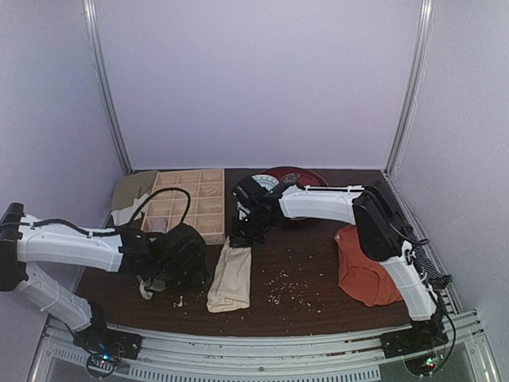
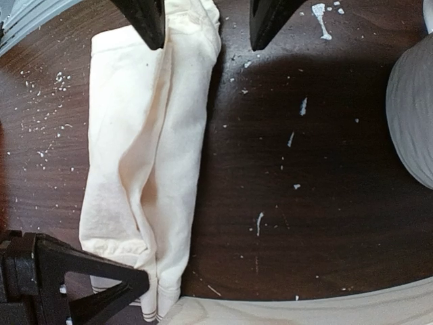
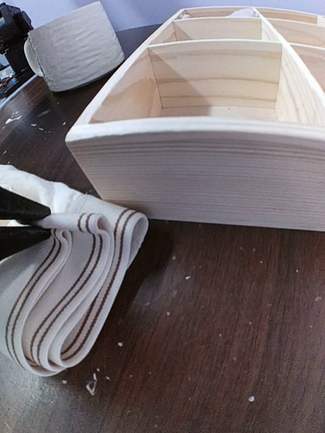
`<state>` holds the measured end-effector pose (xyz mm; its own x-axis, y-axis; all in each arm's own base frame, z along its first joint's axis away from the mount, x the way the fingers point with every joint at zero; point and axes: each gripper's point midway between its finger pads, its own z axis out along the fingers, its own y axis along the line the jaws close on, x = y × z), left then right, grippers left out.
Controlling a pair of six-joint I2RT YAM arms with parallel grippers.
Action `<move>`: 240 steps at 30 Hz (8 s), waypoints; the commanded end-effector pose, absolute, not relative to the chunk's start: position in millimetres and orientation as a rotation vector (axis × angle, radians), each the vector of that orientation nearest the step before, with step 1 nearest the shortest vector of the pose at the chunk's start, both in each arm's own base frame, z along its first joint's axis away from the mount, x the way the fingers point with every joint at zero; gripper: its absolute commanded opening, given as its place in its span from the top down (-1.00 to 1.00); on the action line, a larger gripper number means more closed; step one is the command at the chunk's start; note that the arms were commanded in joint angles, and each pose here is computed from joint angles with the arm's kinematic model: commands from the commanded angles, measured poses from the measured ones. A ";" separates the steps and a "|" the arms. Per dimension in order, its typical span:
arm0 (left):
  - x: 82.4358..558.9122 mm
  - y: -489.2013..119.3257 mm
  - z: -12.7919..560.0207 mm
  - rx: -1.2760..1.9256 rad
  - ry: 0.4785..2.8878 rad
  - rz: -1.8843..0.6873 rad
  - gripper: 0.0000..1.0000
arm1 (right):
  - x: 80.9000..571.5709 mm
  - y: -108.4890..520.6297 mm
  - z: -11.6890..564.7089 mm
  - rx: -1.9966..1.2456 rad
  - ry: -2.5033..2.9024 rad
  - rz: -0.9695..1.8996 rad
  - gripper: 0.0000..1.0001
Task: Roll the underwear
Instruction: Fold the underwear at the center of the board, then move the underwear to the center of the board.
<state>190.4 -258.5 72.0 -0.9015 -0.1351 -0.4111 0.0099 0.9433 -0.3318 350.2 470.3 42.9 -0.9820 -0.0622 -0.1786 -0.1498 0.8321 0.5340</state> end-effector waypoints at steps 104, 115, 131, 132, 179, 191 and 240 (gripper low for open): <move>181.1 -250.9 44.1 -0.072 2.683 -0.509 1.00 | 346.4 492.6 46.4 -0.135 2.807 0.961 0.94; 190.5 -237.7 25.5 -0.083 2.717 -0.390 1.00 | 346.2 489.4 42.8 -0.134 2.806 0.948 0.88; 201.2 -243.0 52.6 -0.029 2.686 -0.348 0.37 | 347.2 478.6 80.1 -0.199 2.717 0.977 0.18; 201.6 -242.2 59.3 -0.028 2.677 -0.351 0.30 | 347.5 477.5 86.1 -0.203 2.707 0.983 0.18; 207.5 -305.1 27.7 -0.219 2.718 -0.566 0.67 | 350.1 454.4 43.7 -0.750 2.676 0.899 0.20; 212.2 -312.5 39.9 -0.020 2.692 -0.589 0.57 | 322.1 419.5 26.5 -0.672 2.756 0.856 1.00; 111.7 -333.7 42.0 -0.621 2.897 -0.434 0.46 | 257.6 272.1 131.0 -0.240 2.531 0.680 0.16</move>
